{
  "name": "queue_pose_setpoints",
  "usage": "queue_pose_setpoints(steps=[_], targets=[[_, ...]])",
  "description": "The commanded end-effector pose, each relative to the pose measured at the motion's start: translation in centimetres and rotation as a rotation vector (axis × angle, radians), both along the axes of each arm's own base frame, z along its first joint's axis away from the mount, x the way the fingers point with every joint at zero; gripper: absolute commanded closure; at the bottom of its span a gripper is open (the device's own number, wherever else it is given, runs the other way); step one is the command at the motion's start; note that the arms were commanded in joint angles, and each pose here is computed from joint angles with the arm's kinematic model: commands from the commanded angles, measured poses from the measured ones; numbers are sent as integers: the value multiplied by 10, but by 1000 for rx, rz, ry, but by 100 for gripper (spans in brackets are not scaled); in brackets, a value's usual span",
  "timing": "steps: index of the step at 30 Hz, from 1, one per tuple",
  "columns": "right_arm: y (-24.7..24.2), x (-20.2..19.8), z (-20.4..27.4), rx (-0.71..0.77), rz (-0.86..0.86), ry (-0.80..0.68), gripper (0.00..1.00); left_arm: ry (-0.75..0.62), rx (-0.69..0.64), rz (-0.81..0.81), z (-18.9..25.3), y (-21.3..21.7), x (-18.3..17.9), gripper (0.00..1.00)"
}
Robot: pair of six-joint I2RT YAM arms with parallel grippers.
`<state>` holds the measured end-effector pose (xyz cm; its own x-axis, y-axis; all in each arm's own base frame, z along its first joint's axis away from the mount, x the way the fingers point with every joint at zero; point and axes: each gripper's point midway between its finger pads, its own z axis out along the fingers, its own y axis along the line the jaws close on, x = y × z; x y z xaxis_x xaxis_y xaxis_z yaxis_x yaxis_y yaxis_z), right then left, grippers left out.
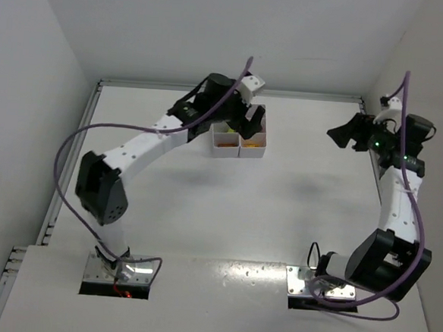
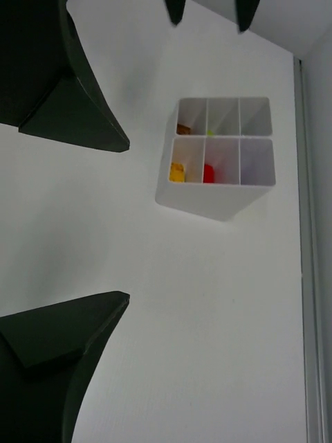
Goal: Sort the legos into containers by color
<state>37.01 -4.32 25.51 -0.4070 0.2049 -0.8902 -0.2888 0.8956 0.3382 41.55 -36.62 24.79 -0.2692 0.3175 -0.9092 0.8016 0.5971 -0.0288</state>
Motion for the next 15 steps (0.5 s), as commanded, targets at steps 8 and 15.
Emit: queue_pose_setpoints(steps=[8, 15], targets=[[27, 32, -81, 0, -27, 177, 2, 205, 45, 666, -66, 248, -1, 0], [22, 48, -138, -141, 49, 272, 1, 361, 198, 929, -146, 360, -41, 0]])
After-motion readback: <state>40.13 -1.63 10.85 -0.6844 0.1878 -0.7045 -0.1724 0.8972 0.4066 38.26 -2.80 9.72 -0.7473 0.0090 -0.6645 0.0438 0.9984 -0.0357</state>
